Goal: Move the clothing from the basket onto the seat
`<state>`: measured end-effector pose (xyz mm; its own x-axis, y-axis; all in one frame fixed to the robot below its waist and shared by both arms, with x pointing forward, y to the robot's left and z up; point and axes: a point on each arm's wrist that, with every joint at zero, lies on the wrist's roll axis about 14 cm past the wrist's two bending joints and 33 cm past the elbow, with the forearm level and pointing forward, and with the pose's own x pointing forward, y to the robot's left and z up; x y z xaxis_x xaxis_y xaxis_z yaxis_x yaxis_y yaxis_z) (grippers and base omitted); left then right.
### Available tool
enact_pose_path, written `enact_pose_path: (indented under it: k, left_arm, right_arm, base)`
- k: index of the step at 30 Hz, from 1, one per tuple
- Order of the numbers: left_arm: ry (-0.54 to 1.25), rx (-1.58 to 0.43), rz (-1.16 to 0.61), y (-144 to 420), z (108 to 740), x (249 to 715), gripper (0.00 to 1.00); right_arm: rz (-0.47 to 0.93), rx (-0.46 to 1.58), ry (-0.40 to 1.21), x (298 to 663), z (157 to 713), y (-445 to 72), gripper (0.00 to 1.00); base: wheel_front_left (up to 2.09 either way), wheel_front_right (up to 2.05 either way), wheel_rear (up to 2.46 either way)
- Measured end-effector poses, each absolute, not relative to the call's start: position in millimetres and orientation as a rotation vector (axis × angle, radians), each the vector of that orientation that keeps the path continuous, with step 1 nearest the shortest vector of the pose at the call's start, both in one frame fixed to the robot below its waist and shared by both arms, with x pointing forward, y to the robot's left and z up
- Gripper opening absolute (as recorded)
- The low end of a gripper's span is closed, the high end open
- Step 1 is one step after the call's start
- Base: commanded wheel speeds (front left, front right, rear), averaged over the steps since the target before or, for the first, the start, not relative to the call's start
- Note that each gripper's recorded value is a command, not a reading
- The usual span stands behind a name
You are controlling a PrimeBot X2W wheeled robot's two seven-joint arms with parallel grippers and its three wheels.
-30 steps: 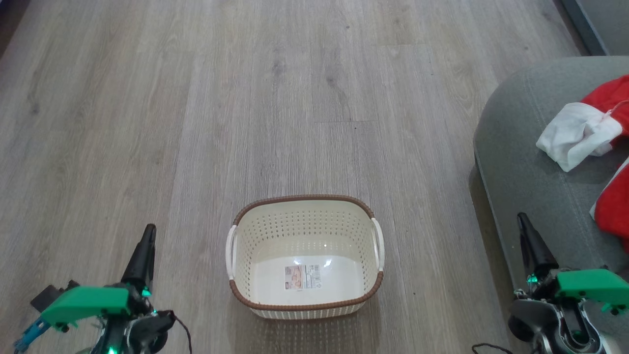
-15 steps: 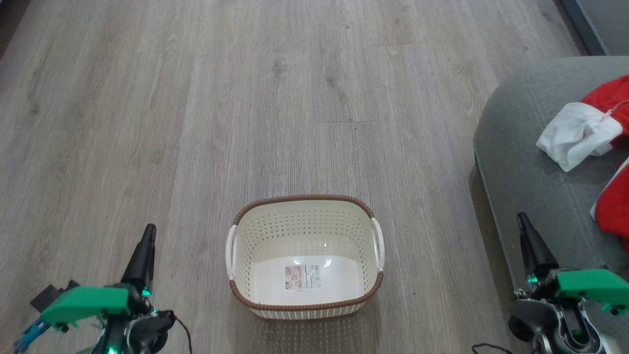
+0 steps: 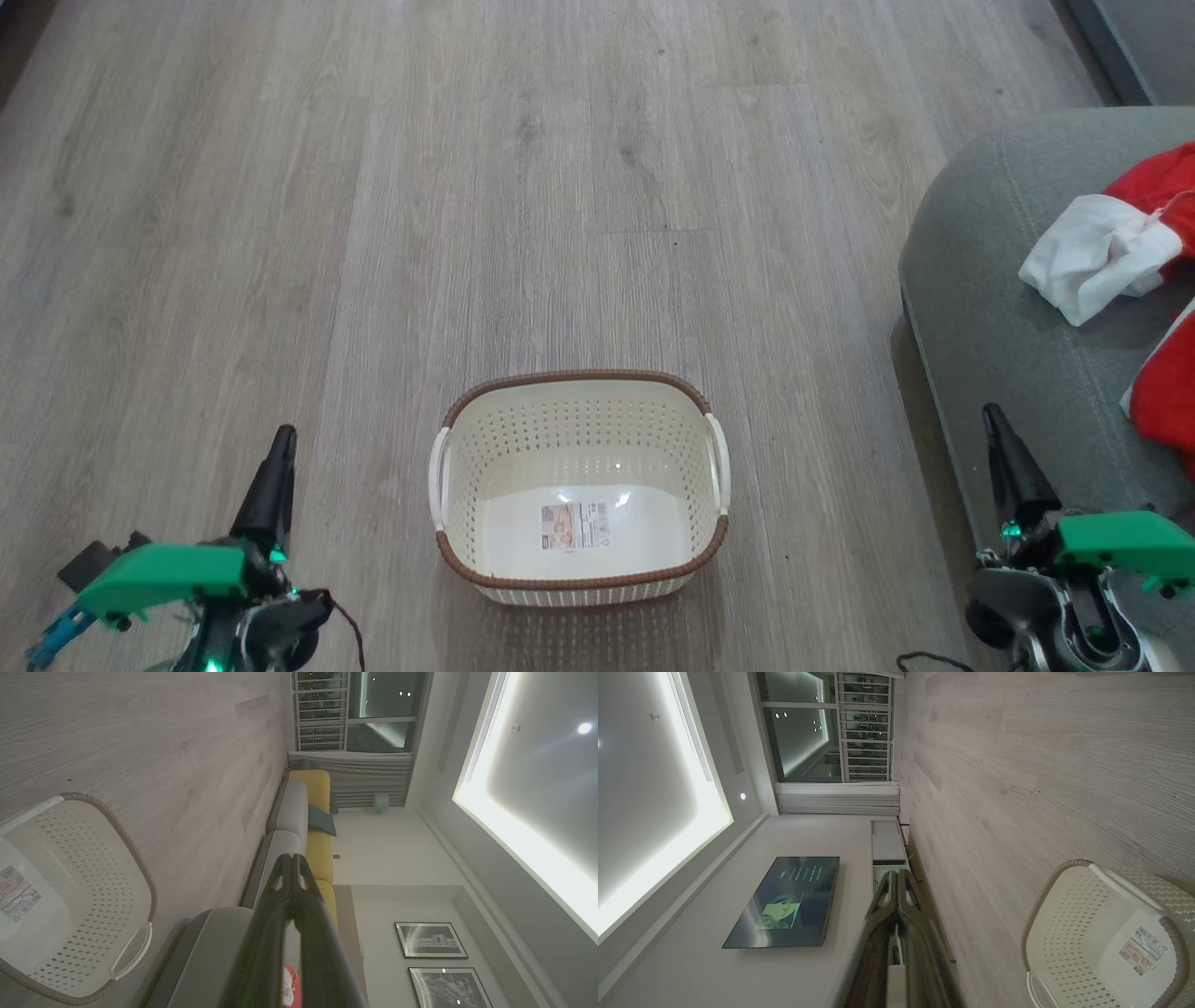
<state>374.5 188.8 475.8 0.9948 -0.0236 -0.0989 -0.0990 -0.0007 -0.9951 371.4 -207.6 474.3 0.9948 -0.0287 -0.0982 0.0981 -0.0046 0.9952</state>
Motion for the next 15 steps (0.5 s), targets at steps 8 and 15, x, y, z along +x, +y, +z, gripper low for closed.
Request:
enact_pose_path:
  k: [8, 15]
  left_arm:
    - [0.096, -1.571, 0.059, 188.8, 475.9, 374.5, 0.0]
    - [0.096, -1.571, 0.059, 188.9, 475.8, 374.5, 0.0]
  right_arm:
    - [-0.1, 1.572, 0.055, 371.4, 474.3, -207.6, 0.0]
    - [-0.1, 1.572, 0.055, 371.4, 474.3, -207.6, 0.0]
  base:
    - [0.0, 0.0, 0.0]
    - [0.0, 0.0, 0.0]
